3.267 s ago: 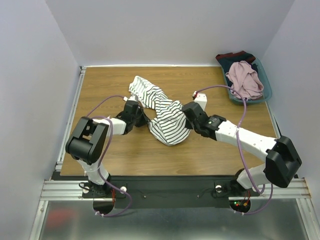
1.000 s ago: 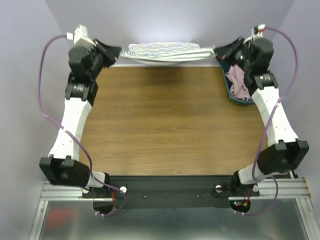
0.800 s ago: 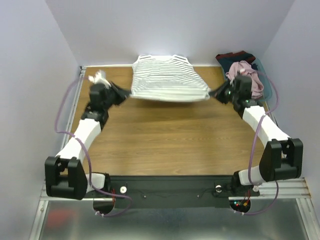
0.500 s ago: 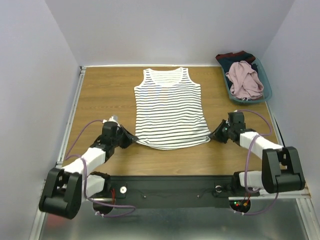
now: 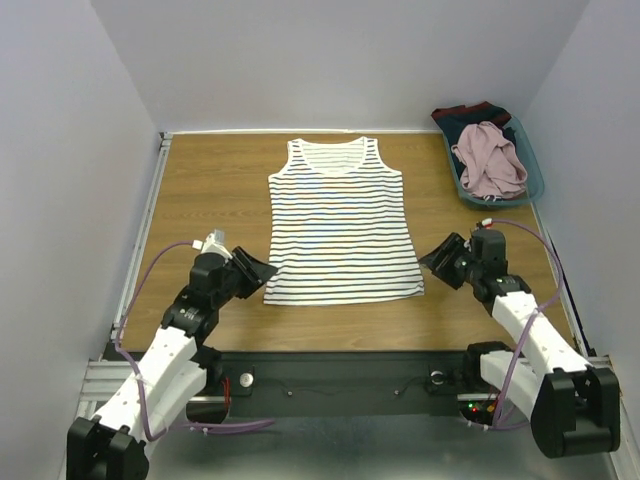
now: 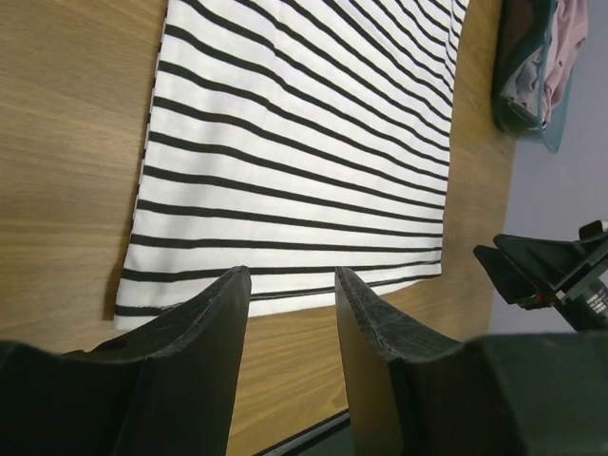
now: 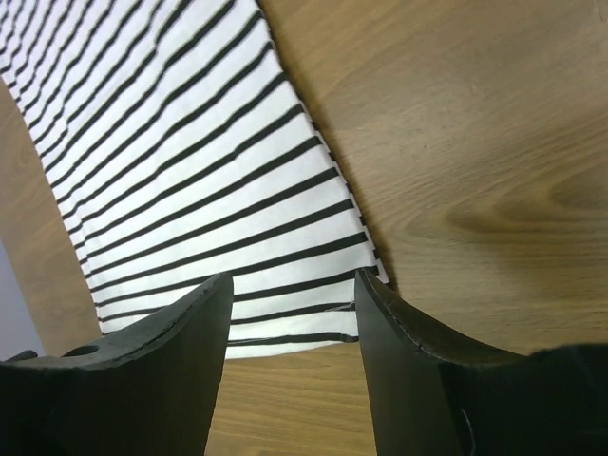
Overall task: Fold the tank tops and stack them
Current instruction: Flatten the tank top out
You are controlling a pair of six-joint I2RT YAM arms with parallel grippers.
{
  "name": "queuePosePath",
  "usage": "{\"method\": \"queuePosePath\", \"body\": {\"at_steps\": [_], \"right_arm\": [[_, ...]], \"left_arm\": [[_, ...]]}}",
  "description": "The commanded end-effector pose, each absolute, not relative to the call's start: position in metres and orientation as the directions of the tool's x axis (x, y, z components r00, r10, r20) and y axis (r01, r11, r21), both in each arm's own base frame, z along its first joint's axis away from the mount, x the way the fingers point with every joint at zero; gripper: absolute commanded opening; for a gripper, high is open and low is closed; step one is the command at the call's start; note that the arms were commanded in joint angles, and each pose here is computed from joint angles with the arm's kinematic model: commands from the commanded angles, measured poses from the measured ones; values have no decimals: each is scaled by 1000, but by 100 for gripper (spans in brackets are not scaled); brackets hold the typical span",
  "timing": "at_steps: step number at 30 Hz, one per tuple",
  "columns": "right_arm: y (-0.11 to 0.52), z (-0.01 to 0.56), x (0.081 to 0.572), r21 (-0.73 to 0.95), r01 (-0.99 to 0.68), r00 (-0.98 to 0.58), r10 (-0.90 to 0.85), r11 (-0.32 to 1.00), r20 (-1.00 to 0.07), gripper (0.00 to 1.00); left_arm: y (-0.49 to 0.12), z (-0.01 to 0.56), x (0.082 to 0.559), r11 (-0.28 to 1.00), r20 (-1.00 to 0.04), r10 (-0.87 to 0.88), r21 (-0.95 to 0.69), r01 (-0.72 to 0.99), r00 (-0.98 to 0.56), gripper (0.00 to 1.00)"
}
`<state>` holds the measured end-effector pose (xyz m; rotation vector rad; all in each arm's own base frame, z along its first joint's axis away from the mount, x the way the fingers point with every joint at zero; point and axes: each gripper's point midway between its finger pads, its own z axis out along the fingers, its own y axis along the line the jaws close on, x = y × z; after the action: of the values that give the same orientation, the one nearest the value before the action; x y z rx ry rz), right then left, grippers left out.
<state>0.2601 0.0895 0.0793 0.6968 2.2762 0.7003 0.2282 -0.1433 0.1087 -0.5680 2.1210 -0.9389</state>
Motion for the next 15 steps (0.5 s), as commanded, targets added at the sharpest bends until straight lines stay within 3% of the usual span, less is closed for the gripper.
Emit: {"method": "queuePosePath", "body": {"at_steps": [1,6,7,8,13,15], "right_arm": [[85,116,267,616,225,-627,596,755,-502,58],[129,140,267,582,118,-646,508,804,-570,52],[132,140,276,540,151,-622,504,828,-600,52],[166,154,271,544,65,-643,452,837,-618,52],[233,139,271,443,-21,-690,307,896,-655,51],[267,133,271,417,-66,-702,255,906,-665,50]], "left_arm": [[-128,151,236,688,-544,-628,-722,-70,-557,53],[-115,194,274,740,-642,-625,-669,-73,-444,54],[-108,181,290,770,-656,-609,-624,-133,-446,54],[-109,183,313,780,-663,-601,-608,-146,-447,52],[-108,203,392,838,-724,-522,-533,-115,-451,45],[-117,171,436,874,-709,-453,-471,-115,-540,43]]}}
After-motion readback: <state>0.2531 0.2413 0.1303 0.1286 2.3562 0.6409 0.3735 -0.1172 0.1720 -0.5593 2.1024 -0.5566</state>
